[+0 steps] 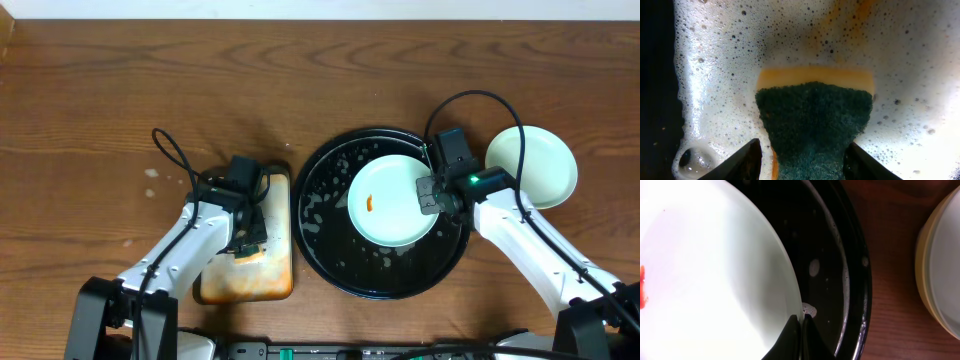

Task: Clean dirty plates on tray and stack at the side
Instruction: 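Keep scrubbing the metal tray with the sponge in the left gripper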

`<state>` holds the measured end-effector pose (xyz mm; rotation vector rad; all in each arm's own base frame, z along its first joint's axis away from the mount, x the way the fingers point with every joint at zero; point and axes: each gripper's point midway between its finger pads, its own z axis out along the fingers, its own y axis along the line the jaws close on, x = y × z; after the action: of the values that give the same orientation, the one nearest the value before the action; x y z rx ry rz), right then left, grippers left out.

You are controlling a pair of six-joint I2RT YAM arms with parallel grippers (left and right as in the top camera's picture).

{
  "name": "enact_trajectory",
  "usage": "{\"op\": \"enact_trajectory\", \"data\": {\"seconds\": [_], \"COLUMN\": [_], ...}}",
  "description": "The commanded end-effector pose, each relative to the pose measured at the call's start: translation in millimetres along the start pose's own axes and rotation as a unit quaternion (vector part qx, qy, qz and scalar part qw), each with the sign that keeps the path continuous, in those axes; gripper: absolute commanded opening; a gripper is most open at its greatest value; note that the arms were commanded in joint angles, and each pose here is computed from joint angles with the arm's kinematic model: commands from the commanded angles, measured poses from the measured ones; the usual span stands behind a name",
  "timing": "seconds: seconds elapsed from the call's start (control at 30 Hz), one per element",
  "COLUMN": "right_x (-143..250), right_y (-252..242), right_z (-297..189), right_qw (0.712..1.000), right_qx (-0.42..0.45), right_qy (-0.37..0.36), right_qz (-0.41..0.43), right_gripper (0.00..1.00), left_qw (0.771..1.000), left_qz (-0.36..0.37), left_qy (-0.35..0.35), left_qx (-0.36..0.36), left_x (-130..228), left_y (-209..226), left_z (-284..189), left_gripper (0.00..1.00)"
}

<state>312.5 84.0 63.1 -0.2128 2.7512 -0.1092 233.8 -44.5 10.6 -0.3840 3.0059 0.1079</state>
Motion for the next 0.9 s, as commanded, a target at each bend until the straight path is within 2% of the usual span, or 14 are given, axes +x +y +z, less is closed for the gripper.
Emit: {"op": "enact_trajectory", "data": {"seconds": [0.0,0.87], "right_x": [-5.3,-5.2], "right_y": [0.3,0.3], "right_z": [-3.0,-3.1], "right_qw": [1.000,1.000], "right_qx": [-0.002,-0.002], "right_qy": [-0.007,-0.007], "right_qz": [-0.006,-0.006], "right_gripper": [0.01,0.01], "left_qw": [1.000,1.000], "left_qz": [-0.003,-0.003], "left_qy": [-0.002,0.001], "left_qx": [-0.012,-0.007], "left_x": [2.3,3.3], "left_y": [5.0,3.3], "left_z": [1.7,1.8], "left_gripper": [0.53,0.53]}}
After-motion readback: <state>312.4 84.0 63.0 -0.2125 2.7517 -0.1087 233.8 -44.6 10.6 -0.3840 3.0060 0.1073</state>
